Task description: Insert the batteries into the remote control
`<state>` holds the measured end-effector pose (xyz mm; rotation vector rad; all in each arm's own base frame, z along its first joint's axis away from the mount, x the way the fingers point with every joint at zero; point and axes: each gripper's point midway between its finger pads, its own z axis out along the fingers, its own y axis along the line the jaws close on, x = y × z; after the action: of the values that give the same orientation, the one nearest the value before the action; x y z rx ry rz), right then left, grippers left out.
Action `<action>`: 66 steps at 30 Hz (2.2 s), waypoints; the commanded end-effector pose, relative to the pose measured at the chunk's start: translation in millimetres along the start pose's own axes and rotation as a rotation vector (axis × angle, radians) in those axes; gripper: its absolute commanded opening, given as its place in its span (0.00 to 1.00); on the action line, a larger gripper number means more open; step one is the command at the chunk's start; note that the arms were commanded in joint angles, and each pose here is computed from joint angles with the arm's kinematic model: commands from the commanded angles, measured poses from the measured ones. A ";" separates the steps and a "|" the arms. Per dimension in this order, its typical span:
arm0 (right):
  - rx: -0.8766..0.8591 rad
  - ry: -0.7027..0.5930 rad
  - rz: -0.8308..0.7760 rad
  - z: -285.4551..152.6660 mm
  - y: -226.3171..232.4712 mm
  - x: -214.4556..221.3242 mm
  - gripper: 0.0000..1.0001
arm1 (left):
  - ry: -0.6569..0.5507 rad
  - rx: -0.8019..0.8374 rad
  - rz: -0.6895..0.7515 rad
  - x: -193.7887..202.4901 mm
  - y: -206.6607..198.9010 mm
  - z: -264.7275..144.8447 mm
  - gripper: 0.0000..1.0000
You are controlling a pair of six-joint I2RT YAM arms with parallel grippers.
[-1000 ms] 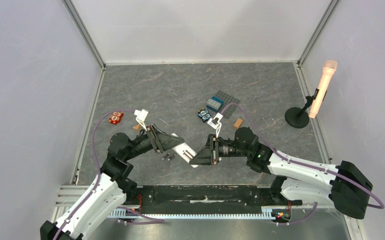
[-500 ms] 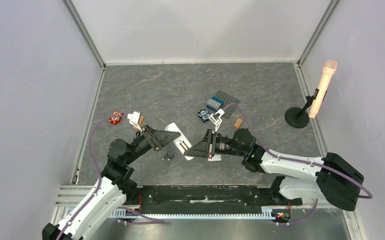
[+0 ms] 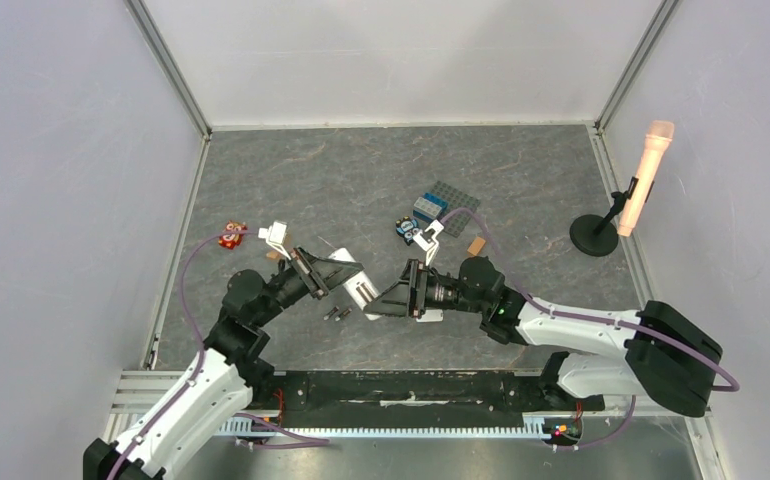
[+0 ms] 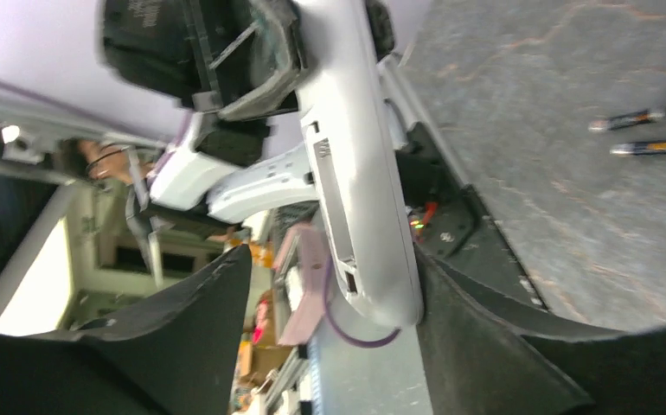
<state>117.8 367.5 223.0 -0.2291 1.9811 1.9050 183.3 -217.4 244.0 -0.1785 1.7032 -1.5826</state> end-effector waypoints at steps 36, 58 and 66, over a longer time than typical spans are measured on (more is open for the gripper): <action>0.398 0.883 -1.174 89.3 -188.4 23.9 0.63 | -0.398 -1.116 0.391 -116.6 62.2 -142.8 0.02; 0.392 0.901 -1.195 103.0 -186.4 17.6 0.63 | -0.598 -1.152 0.410 -133.2 47.5 -187.9 0.02; 0.406 0.950 -1.158 100.5 -206.9 28.2 0.41 | -0.592 -1.151 0.412 -132.7 47.7 -187.3 0.02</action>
<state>185.2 449.6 20.5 -1.8913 1.8696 0.5993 175.4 10.5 225.3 -0.6553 1.8595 -0.0631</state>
